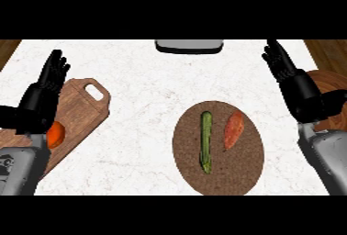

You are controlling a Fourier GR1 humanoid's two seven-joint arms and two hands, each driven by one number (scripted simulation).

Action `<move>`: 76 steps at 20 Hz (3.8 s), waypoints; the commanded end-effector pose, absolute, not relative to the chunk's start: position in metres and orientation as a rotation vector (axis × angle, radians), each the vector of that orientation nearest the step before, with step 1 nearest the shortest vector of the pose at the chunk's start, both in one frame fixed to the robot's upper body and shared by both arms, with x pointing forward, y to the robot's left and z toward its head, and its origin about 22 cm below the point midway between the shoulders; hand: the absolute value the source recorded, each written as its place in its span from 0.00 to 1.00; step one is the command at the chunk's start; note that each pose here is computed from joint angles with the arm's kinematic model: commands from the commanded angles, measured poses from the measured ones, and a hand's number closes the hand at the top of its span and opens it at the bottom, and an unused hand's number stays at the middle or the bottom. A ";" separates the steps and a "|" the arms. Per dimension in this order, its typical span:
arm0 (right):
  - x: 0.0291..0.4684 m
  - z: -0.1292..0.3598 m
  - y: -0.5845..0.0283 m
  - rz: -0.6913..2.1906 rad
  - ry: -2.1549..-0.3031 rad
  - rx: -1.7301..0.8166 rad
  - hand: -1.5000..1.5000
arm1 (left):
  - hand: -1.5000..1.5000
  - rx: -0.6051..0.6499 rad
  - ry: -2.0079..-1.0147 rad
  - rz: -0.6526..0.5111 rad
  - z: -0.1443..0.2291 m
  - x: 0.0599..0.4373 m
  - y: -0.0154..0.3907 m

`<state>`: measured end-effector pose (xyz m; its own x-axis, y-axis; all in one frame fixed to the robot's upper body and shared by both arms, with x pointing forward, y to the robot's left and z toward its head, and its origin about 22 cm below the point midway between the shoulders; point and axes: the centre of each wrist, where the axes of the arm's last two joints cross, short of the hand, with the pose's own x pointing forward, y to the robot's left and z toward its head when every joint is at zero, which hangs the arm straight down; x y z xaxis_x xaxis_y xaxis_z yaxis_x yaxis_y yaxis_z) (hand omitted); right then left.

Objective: Pick the sweet potato from the placemat and place it in the bowl

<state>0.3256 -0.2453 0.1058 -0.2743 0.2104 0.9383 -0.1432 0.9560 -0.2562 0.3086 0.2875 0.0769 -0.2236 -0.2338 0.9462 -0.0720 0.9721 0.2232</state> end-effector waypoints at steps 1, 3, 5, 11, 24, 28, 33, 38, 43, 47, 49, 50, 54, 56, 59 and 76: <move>0.321 0.098 -0.222 0.338 -1.738 -0.096 1.00 | 0.50 0.209 -1.765 -0.110 0.054 0.299 0.284; 0.316 0.061 -0.216 0.274 -1.566 -0.133 1.00 | 0.50 0.161 -1.732 -0.120 0.058 0.304 0.253; 0.295 0.028 -0.185 0.209 -1.433 -0.178 1.00 | 0.50 0.125 -1.663 -0.117 0.039 0.294 0.257; 0.277 -0.003 -0.199 -0.195 -1.554 -0.673 0.00 | 0.50 0.076 -1.583 -0.061 0.020 0.281 0.242; 0.248 0.022 -0.161 -0.181 -1.588 -0.937 0.00 | 0.50 0.081 -1.587 -0.082 0.030 0.279 0.217; 0.250 0.068 -0.178 -0.126 -1.455 -0.935 0.00 | 0.50 0.084 -1.578 -0.103 0.030 0.266 0.225; 0.254 0.087 -0.168 -0.063 -1.249 -0.852 0.00 | 0.50 0.072 -1.582 -0.113 0.031 0.267 0.228; 0.255 0.091 -0.165 -0.009 -1.106 -0.768 0.00 | 0.50 0.068 -1.597 -0.106 0.039 0.274 0.219; 0.268 0.078 -0.167 0.026 -1.047 -0.724 0.00 | 0.50 0.066 -1.603 -0.102 0.044 0.265 0.223; 0.267 0.069 -0.148 0.039 -1.077 -0.713 0.00 | 0.50 0.085 -1.599 -0.105 0.032 0.271 0.209; 0.247 0.065 -0.150 0.018 -1.089 -0.692 0.00 | 0.50 0.083 -1.582 -0.121 0.012 0.269 0.209; 0.231 0.064 -0.157 -0.007 -1.109 -0.682 0.00 | 0.50 0.062 -1.599 -0.098 0.028 0.263 0.213; 0.223 0.068 -0.164 -0.041 -1.147 -0.648 0.00 | 0.50 0.076 -1.613 -0.114 0.038 0.256 0.223; 0.222 0.048 -0.160 -0.073 -1.185 -0.645 0.00 | 0.50 0.074 -1.587 -0.111 0.016 0.281 0.219; 0.223 0.060 -0.151 -0.095 -1.214 -0.622 0.00 | 0.50 0.060 -1.609 -0.087 0.029 0.269 0.202; 0.254 0.005 -0.162 -0.141 -1.179 -0.541 0.00 | 0.50 0.064 -1.602 -0.109 0.035 0.285 0.199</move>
<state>0.2422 -0.1594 0.0147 0.3793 0.1685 0.9098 0.3934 0.8606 -0.3234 0.2731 0.2082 0.0289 -0.0280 -0.1077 0.9938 0.0247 0.9938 0.1083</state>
